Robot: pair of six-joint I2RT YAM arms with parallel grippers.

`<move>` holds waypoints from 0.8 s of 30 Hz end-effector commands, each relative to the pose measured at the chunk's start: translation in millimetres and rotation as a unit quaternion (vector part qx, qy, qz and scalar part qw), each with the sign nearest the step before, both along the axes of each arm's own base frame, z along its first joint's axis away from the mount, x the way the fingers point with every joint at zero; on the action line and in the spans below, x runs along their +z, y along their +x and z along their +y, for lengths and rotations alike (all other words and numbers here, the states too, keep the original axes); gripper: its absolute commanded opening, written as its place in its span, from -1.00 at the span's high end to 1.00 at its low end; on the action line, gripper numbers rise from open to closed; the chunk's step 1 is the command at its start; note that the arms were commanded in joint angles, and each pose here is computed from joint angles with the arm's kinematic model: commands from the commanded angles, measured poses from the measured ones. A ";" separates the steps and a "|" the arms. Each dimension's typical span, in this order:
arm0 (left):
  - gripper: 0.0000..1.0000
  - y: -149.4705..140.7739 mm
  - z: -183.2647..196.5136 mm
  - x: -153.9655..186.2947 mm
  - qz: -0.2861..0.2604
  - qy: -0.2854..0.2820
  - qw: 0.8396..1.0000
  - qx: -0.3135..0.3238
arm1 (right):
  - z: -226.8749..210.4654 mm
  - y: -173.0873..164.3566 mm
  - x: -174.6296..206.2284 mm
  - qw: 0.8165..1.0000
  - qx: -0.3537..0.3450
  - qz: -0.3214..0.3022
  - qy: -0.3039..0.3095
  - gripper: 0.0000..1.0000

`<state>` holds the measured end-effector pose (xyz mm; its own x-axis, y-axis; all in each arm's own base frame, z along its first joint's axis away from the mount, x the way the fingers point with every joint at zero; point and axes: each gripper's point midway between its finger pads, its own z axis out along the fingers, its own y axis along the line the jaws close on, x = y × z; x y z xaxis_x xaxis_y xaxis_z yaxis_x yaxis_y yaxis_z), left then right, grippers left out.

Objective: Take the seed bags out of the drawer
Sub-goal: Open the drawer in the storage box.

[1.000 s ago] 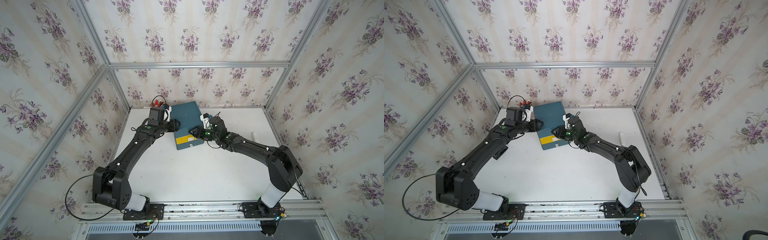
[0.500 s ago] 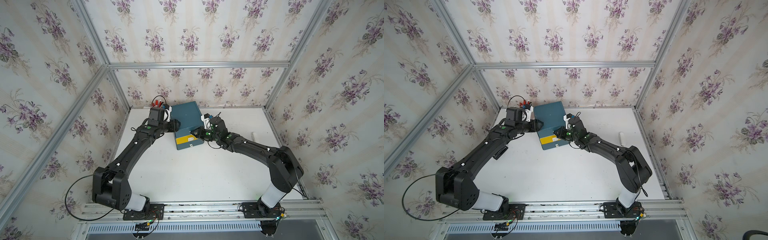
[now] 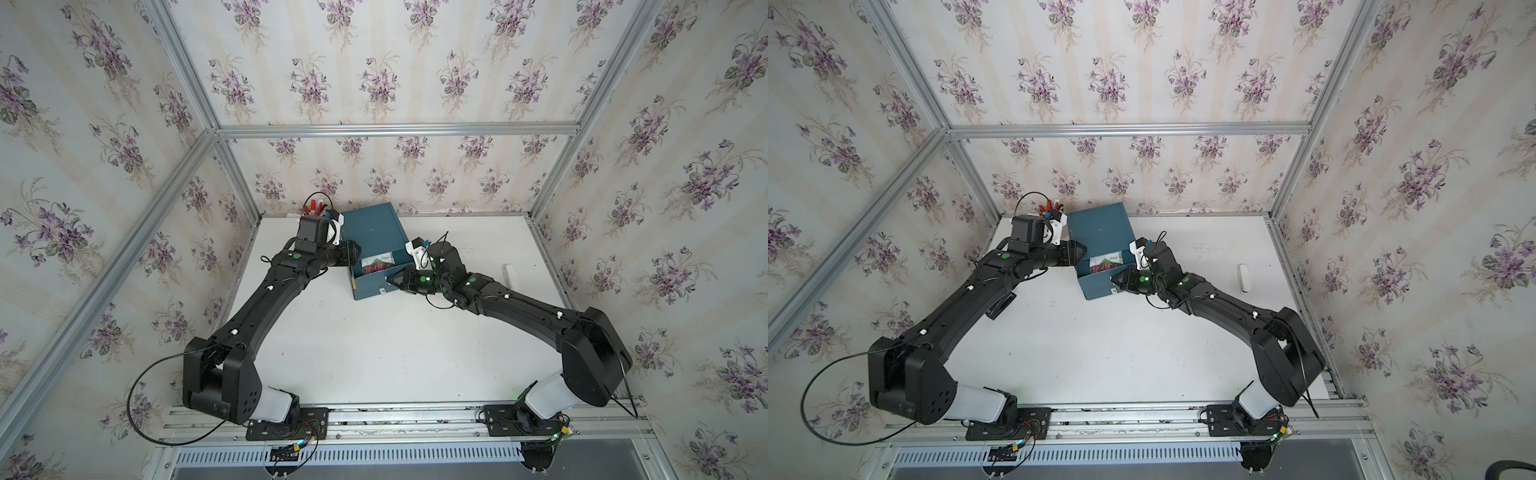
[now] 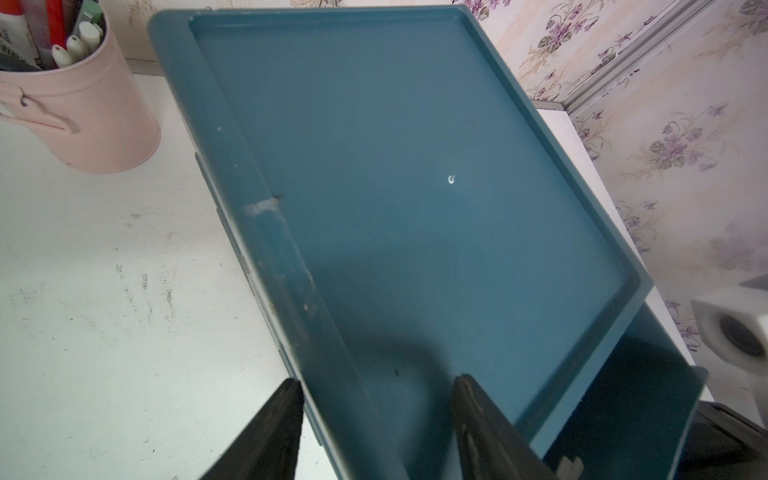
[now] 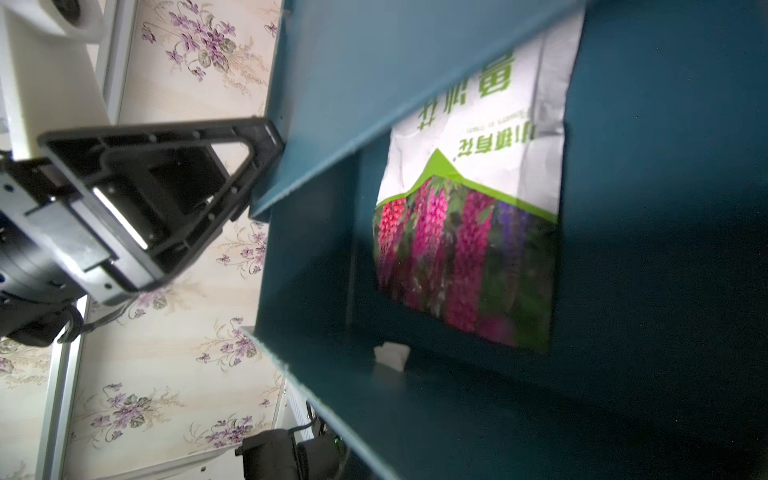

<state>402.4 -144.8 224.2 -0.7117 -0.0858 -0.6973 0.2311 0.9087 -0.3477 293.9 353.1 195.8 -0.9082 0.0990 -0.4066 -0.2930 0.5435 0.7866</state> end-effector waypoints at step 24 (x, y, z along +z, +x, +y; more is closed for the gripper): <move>-0.22 -13.0 11.2 -19.2 0.051 0.040 0.998 0.007 | -32.2 -86.4 -13.5 0.994 0.066 0.062 -0.055 1.00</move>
<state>401.9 -143.0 224.8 -0.7238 -0.0817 -0.6852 0.2183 0.9149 -0.3397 212.0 320.5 182.1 -0.9522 -0.0490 -0.3014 -0.2698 0.5976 0.7551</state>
